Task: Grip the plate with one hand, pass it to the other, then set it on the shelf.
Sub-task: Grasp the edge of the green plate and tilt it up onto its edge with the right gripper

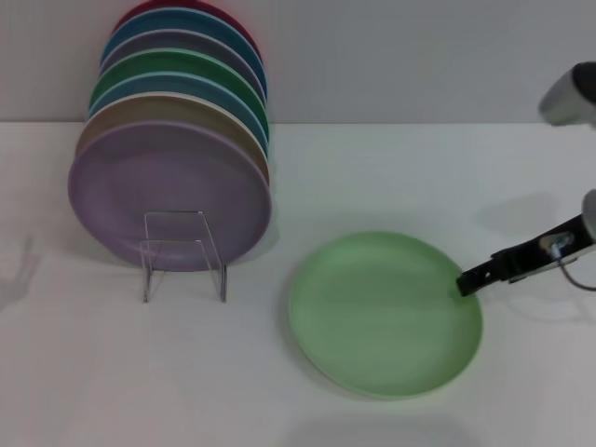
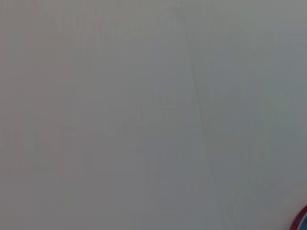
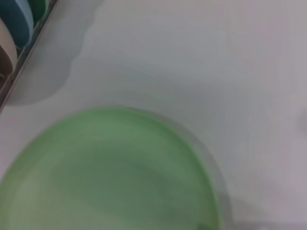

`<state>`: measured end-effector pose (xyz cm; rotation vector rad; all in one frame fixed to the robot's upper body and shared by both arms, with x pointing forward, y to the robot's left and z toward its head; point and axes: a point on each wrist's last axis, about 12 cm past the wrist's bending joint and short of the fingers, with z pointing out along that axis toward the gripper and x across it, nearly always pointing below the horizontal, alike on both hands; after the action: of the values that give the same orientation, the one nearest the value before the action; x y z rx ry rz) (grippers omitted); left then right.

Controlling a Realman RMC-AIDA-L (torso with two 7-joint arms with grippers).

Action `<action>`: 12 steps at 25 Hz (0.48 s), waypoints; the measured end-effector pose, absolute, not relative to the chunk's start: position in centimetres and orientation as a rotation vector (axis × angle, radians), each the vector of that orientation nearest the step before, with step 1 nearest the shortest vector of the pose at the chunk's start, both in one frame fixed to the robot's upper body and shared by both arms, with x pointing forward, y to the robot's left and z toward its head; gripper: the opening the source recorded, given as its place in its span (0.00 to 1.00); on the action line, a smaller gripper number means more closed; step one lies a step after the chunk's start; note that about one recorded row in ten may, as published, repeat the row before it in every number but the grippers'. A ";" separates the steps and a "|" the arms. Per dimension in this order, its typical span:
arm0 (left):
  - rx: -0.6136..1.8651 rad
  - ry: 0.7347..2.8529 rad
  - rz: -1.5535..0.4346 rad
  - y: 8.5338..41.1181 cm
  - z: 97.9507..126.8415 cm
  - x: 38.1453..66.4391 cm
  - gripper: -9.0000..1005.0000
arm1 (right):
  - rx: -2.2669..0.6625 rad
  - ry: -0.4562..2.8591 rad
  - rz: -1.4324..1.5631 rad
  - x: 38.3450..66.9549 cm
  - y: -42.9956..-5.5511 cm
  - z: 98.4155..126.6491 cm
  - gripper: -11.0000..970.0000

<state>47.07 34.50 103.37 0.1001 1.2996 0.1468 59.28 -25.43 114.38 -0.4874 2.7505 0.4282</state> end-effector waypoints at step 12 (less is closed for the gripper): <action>0.106 1.301 0.143 34.4 103.3 47.1 0.83 | -0.530 2.765 0.410 59.6 -24.4 113.3 0.79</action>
<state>47.07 34.43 103.35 0.1057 1.3012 0.1434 59.63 -24.40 113.31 -0.5303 2.7647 0.4098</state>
